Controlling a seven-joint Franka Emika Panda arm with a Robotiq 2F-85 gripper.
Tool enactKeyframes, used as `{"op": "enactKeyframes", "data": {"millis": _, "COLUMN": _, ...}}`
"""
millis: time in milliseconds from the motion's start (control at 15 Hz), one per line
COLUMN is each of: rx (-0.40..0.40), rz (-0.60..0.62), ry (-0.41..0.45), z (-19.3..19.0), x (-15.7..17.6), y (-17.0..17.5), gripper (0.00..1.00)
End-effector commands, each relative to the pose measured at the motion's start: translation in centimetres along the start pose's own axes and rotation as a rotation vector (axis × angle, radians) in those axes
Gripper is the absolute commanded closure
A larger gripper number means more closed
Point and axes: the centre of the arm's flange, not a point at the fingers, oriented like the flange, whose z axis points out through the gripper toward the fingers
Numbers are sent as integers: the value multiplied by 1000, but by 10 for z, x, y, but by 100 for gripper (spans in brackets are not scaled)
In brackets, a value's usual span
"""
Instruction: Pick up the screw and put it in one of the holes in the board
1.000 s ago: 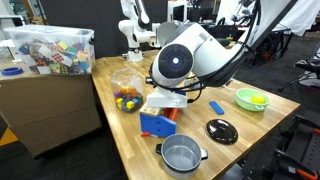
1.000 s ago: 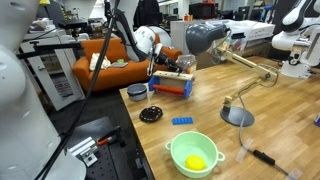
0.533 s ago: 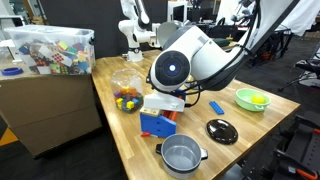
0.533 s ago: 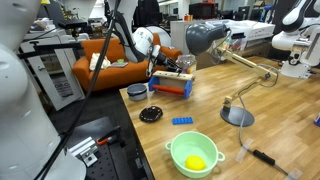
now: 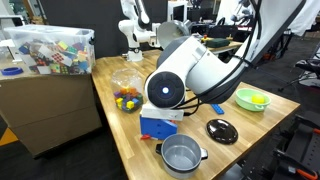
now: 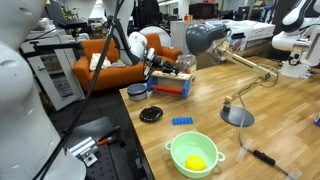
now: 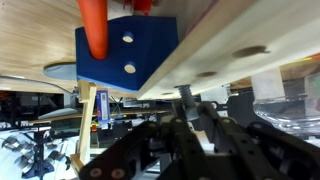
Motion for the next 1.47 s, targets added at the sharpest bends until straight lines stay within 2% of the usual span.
{"op": "enactKeyframes", "data": {"millis": 0, "rx": -35, "rz": 13, "ry": 37, "z": 5, "x": -6, "y": -2, "gripper": 88}}
{"op": "enactKeyframes", "data": {"millis": 67, "rx": -42, "rz": 14, "ry": 32, "z": 8, "x": -8, "y": -2, "gripper": 61}}
{"op": "enactKeyframes", "data": {"millis": 133, "rx": -46, "rz": 14, "ry": 21, "z": 10, "x": -8, "y": -2, "gripper": 51}}
{"op": "enactKeyframes", "data": {"millis": 267, "rx": -54, "rz": 14, "ry": -14, "z": 14, "x": -13, "y": -1, "gripper": 39}}
{"op": "enactKeyframes", "data": {"millis": 600, "rx": -60, "rz": 26, "ry": -13, "z": 12, "x": -8, "y": -1, "gripper": 4}}
{"op": "enactKeyframes", "data": {"millis": 733, "rx": -61, "rz": 28, "ry": -13, "z": 12, "x": -4, "y": 0, "gripper": 0}}
{"op": "enactKeyframes", "data": {"millis": 1400, "rx": -40, "rz": 77, "ry": 8, "z": 10, "x": 32, "y": -12, "gripper": 0}}
